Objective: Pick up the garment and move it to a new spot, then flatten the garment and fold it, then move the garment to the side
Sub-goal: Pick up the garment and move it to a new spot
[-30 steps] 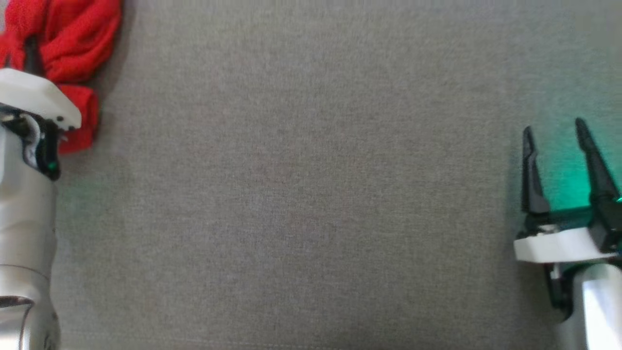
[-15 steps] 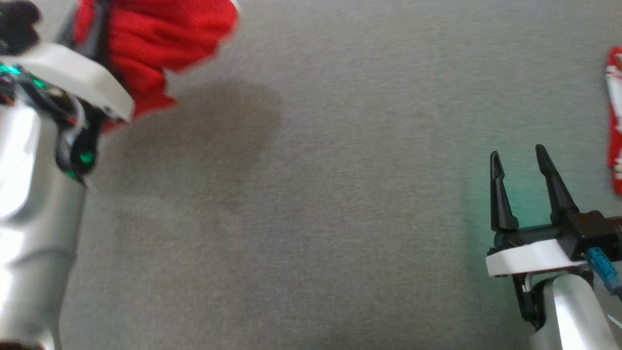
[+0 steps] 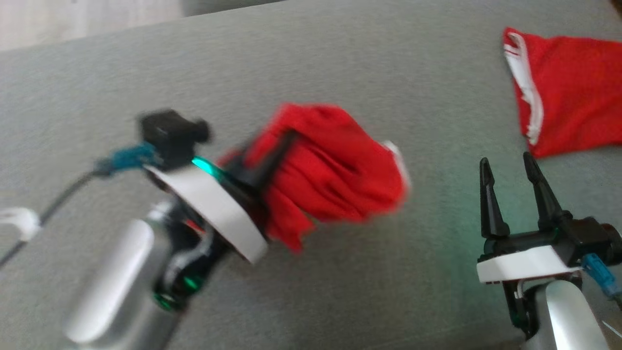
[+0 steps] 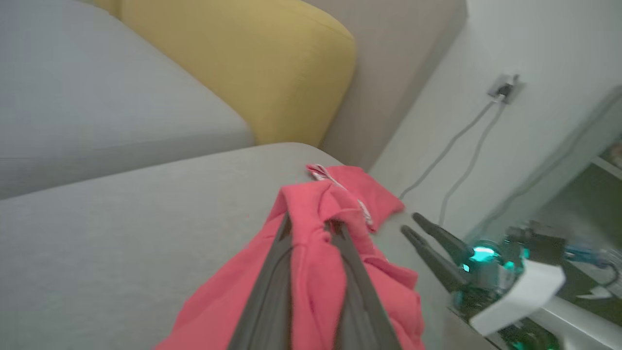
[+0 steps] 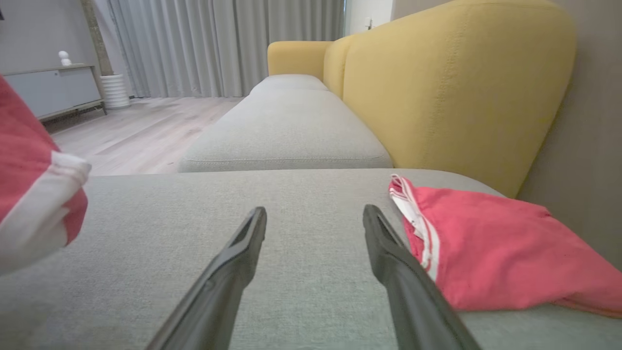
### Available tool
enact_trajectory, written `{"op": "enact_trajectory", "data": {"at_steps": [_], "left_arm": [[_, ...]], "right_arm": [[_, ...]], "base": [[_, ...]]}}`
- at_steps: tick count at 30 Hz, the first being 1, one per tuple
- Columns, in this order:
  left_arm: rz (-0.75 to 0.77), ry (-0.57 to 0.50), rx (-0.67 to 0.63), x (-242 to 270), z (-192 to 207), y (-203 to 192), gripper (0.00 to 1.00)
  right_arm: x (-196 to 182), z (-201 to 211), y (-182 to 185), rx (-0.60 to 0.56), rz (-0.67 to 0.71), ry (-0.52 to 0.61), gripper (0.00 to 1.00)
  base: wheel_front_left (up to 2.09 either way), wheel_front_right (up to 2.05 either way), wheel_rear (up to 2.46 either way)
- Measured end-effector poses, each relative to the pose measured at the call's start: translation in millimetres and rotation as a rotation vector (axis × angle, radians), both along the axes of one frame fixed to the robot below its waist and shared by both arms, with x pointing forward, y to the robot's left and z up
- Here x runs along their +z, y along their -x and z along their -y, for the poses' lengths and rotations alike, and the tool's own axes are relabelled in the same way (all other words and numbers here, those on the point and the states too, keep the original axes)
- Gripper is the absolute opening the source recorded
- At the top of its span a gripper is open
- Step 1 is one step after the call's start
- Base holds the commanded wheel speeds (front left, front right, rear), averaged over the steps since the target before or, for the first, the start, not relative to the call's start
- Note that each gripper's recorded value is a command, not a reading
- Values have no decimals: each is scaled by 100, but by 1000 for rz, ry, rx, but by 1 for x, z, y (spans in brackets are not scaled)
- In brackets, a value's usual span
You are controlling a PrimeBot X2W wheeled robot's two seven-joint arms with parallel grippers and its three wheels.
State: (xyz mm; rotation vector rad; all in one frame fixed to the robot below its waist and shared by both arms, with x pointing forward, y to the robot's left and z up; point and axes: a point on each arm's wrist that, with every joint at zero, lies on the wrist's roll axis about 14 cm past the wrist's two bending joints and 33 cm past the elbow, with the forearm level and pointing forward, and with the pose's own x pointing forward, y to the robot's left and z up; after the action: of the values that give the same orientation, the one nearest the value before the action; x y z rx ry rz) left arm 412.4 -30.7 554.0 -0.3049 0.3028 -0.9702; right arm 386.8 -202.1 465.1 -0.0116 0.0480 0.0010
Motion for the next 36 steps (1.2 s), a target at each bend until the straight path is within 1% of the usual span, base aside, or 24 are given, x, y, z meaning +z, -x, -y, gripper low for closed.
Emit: {"op": "enact_trajectory", "data": {"at_steps": [2,5,6,8,10,12,14,16,18,21,24,25,26,27,28,31,36], "left_arm": [[-26,31,-86,1,23,18,0],[-76,56,-167,-4,47,33,0],[-113,77,-181,-7,53,36,0],[-235,135,-196,-18,64,39,0],[-298,115,-200,-36,69,40,0],[-349,81,-180,-57,69,35,0],[-372,35,-132,-81,64,24,0],[-349,-31,-84,-101,57,9,0],[-313,-72,-35,-113,50,-8,0],[-223,-148,25,-128,41,-31,0],[-204,-150,81,-136,36,-43,0],[-186,-156,98,-138,33,-47,2],[-159,-174,103,-140,32,-49,23],[-134,-188,110,-142,30,-51,63],[-114,-186,124,-141,29,-54,100],[-74,-167,154,-135,27,-58,100],[41,-89,234,-111,14,-66,100]], "right_arm": [[0,7,5,-23,-3,0,100],[0,13,11,-43,-8,1,100],[0,15,13,-49,-9,-1,100],[0,19,17,-63,-11,3,100],[0,23,21,-76,-13,7,100],[0,26,23,-86,-15,10,100],[0,27,26,-91,-19,11,100],[-1,28,27,-96,-23,6,100],[-2,29,29,-101,-27,7,100],[-4,32,30,-111,-33,1,100],[-4,33,31,-114,-34,2,100],[-4,33,31,-114,-34,2,100],[-4,33,31,-114,-33,2,100],[-4,33,31,-114,-33,2,100],[-3,33,31,-115,-31,2,100],[0,34,30,-117,-21,2,100],[8,38,29,-127,7,2,100]], "base": [[0,0,0],[0,0,0],[0,0,0],[0,0,0],[0,0,0],[0,0,0],[0,0,0],[0,0,0],[0,0,0],[0,0,0],[0,0,0],[0,0,0],[0,0,0],[0,0,0],[0,0,0],[0,0,0],[0,0,0]]}}
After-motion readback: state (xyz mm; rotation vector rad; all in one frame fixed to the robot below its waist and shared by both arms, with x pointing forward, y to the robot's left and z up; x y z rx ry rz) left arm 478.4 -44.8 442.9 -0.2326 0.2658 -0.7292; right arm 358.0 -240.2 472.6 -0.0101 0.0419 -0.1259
